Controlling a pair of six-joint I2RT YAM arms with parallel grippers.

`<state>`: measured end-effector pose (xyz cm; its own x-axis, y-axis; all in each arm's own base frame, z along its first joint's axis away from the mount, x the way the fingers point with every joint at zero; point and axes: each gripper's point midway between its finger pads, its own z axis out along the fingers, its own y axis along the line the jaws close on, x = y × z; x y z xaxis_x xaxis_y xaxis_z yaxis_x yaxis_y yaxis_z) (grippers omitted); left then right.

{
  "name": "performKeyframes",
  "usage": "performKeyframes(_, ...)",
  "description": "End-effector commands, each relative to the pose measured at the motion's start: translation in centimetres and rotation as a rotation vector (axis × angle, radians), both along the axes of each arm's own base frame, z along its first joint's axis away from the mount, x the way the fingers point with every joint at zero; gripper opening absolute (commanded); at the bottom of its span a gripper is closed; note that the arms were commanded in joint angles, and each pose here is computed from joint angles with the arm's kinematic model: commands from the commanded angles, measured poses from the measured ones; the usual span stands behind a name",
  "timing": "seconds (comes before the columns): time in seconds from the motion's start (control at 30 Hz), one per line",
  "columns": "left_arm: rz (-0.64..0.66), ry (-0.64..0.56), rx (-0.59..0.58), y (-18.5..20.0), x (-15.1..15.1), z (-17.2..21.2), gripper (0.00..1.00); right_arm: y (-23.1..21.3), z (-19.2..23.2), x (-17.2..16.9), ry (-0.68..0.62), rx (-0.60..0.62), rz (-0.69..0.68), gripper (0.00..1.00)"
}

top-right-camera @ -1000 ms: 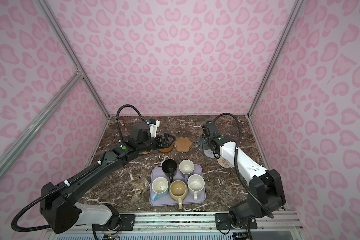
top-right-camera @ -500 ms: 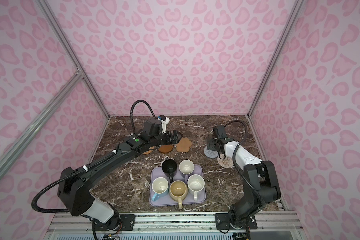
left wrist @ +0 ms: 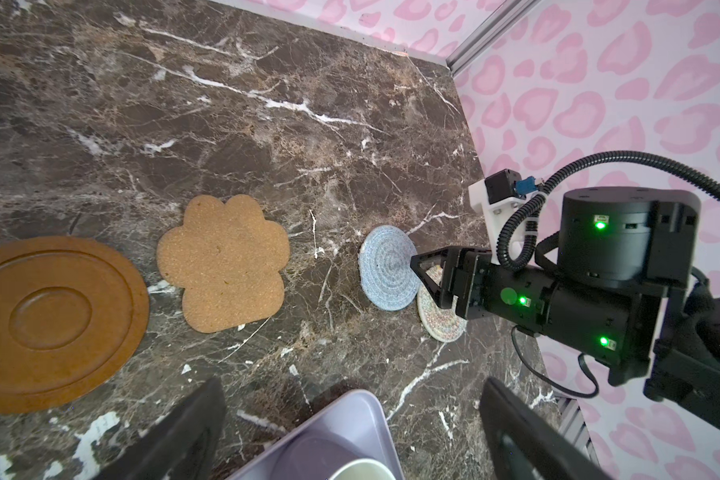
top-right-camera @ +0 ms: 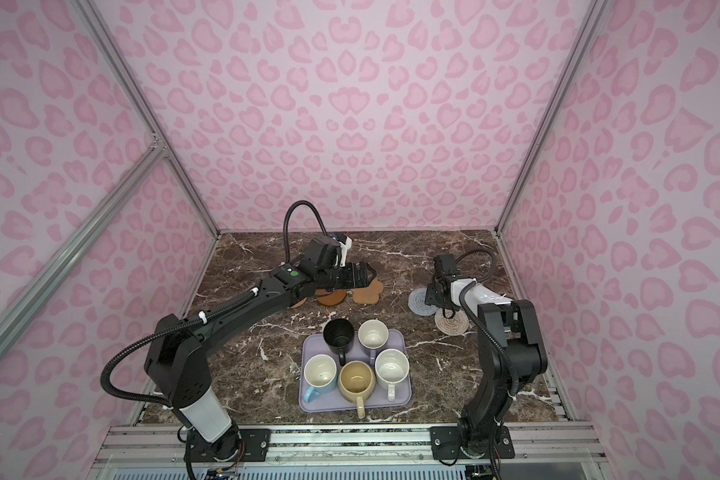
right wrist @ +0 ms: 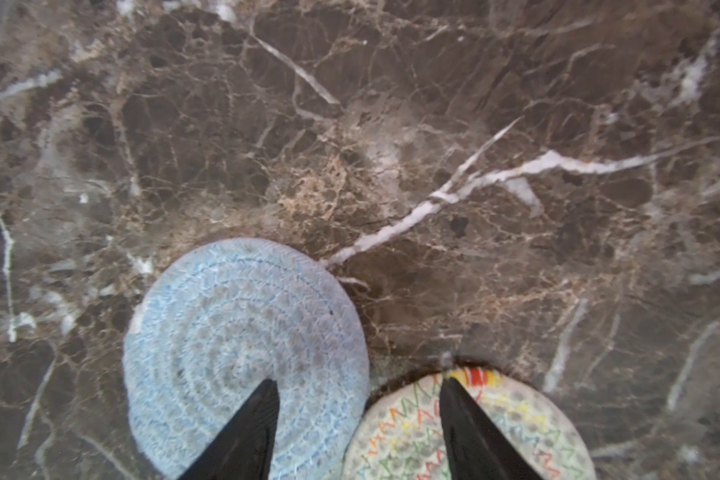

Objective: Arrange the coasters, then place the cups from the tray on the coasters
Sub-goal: 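Press the right gripper on the light-blue coaster and slide it toward the paw coaster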

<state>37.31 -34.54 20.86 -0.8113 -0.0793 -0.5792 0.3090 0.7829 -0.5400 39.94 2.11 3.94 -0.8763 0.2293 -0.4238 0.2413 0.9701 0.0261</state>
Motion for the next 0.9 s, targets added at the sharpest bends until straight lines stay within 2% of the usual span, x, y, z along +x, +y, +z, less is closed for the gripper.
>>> performKeyframes(0.0,-0.007,-0.010,-0.024,-0.8,0.4,0.5,0.97,0.2,-0.1,0.7,-0.010,-0.003,0.028,0.61)
performKeyframes(0.47,-0.026,0.007,-0.007,-1.7,0.9,-0.6,0.97,0.5,-1.9,1.8,0.035,0.024,0.044,0.44)
performKeyframes(0.87,-0.019,0.015,-0.005,-1.7,1.1,-0.9,0.97,1.0,-3.1,1.2,0.087,0.055,0.049,0.43)
